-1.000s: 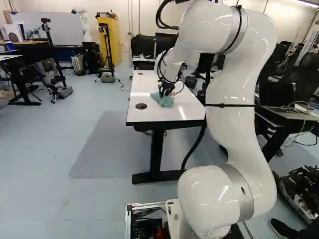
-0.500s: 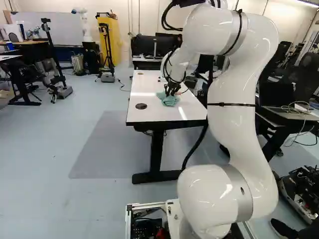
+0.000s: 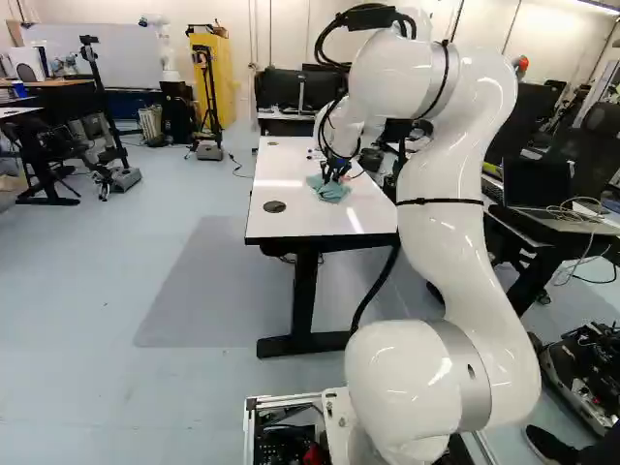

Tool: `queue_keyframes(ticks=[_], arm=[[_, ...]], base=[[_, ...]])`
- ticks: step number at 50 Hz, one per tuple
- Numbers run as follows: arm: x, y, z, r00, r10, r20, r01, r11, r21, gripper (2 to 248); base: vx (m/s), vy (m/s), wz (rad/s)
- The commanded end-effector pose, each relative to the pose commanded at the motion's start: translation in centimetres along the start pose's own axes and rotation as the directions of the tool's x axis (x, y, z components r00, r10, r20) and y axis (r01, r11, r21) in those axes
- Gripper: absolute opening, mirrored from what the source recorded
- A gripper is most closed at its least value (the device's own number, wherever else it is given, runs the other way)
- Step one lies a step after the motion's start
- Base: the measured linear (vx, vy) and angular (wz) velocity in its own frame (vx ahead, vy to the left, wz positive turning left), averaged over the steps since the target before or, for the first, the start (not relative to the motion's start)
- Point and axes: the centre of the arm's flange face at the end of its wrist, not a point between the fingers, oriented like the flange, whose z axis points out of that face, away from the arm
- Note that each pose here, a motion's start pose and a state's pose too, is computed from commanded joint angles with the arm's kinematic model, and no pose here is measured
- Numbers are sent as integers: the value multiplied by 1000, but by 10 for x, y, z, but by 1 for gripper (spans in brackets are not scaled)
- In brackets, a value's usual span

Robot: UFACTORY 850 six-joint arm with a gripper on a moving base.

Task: Clean the table with the green towel

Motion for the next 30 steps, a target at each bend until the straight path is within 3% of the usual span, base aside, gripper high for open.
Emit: queue_keyframes(ticks=[30], arm=[[37,-25,32,998,-27,-53,28,999,18,43]], base=[[0,0,0]])
